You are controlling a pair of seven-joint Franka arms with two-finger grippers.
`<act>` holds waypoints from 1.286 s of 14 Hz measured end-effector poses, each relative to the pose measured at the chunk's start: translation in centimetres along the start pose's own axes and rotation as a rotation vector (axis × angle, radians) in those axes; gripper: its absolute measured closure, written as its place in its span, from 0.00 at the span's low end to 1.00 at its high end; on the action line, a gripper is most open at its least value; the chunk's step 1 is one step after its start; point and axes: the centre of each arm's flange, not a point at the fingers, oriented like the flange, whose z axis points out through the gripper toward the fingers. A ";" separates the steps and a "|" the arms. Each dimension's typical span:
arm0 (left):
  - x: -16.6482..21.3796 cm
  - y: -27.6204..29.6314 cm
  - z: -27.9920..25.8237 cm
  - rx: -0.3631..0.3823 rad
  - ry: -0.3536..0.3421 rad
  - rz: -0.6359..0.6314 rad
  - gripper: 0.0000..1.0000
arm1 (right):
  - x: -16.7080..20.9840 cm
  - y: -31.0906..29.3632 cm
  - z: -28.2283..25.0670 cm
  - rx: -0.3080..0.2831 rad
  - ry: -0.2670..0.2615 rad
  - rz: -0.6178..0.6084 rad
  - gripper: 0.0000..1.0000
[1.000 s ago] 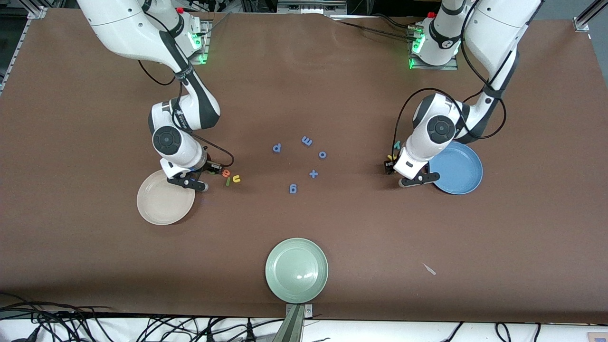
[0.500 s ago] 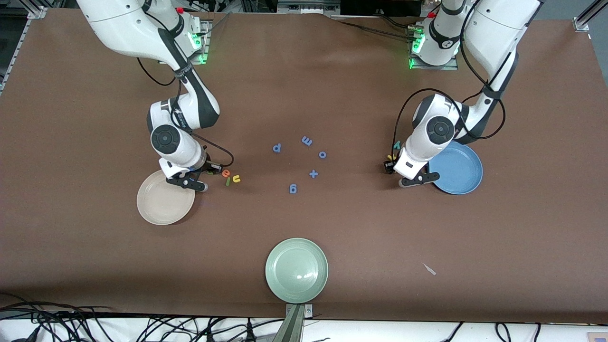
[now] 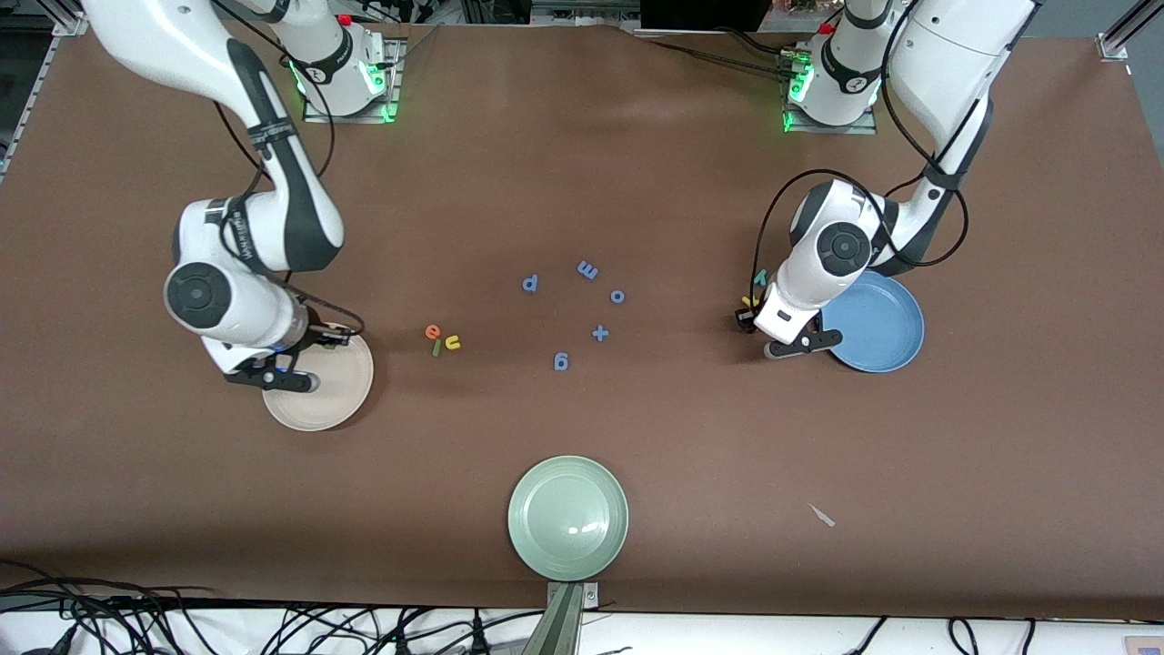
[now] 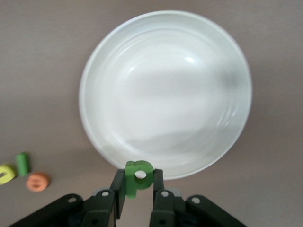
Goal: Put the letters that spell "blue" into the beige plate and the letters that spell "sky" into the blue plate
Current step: 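Drop the green p in the white plate while the left gripper drops s in blue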
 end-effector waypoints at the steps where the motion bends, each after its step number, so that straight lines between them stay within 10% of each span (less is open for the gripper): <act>1: 0.0 0.0 0.0 0.000 0.000 0.000 0.72 | 0.3 0.4 0.8 0.000 0.002 -0.001 0.74; 7: 1.7 -0.2 -2.1 -0.001 0.020 -0.017 0.72 | 0.2 -1.1 1.7 0.004 0.006 -0.010 0.33; 18: 7.4 -12.5 -6.2 0.048 -0.024 0.036 0.72 | -4.2 -13.8 3.8 0.065 0.021 0.184 0.33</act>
